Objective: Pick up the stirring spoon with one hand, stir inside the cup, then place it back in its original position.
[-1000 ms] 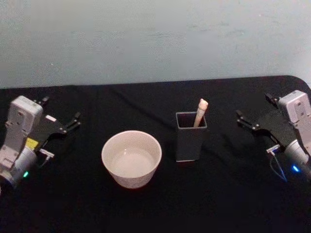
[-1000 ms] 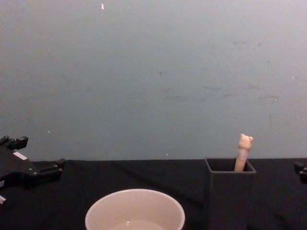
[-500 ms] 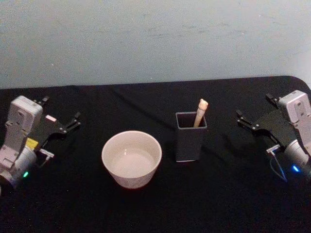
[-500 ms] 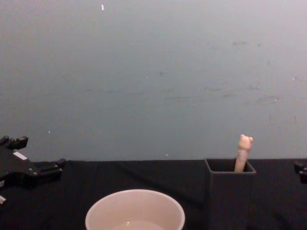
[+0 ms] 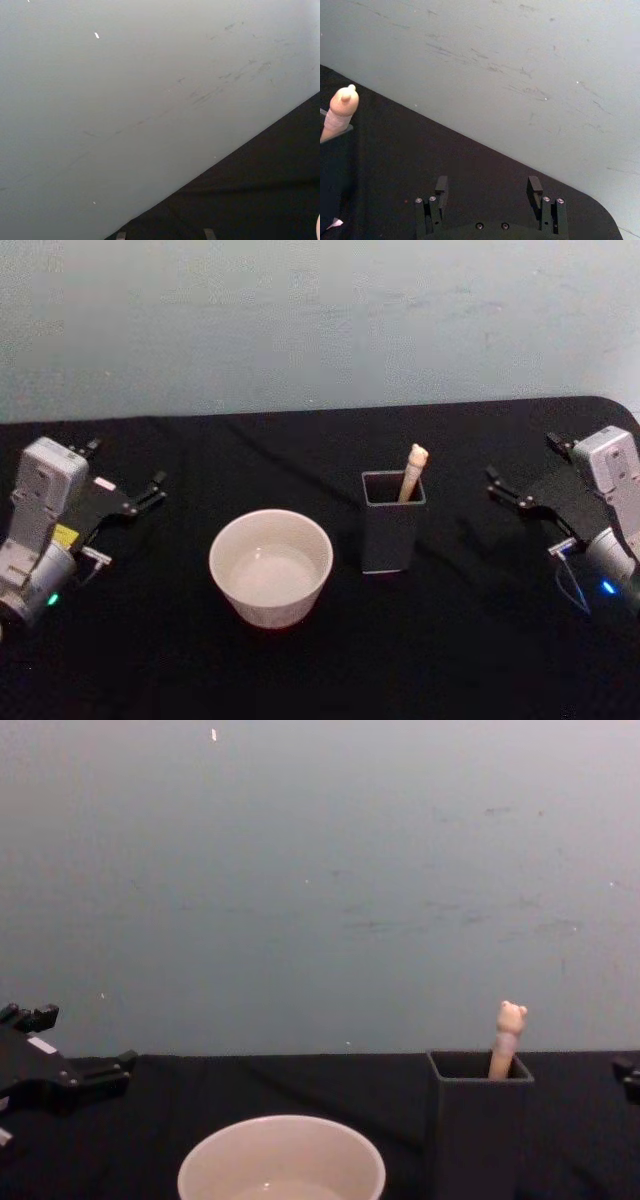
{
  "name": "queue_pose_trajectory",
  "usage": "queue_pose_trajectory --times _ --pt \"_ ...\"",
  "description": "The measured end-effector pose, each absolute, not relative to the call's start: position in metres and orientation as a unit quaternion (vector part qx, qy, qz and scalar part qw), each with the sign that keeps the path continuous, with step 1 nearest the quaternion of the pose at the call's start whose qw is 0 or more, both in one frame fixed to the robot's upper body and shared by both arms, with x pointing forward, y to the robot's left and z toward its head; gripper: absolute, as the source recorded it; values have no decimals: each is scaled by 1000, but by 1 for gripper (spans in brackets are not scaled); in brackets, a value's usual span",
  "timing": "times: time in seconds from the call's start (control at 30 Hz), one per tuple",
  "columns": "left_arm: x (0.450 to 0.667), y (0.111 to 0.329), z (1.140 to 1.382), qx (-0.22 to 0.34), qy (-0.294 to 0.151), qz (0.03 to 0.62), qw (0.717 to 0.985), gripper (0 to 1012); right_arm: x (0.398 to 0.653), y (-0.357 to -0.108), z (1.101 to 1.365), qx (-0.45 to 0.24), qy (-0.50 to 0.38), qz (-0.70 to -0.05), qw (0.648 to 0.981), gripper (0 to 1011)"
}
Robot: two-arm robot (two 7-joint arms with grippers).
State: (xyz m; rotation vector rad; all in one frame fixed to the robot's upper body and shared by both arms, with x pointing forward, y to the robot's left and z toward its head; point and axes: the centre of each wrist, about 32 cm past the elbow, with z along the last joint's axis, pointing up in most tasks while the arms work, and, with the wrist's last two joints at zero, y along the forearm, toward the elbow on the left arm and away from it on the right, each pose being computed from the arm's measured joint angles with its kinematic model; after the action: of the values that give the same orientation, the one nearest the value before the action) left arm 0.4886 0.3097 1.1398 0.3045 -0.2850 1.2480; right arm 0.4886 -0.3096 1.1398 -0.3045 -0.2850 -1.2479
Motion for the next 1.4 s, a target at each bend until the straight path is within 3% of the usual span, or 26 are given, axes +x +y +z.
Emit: queue_pose_trajectory --times 1.4 --pt "489 310 1140 141 -132 580 791 1001 488 -310 1142 -132 -126 -575 798 1002"
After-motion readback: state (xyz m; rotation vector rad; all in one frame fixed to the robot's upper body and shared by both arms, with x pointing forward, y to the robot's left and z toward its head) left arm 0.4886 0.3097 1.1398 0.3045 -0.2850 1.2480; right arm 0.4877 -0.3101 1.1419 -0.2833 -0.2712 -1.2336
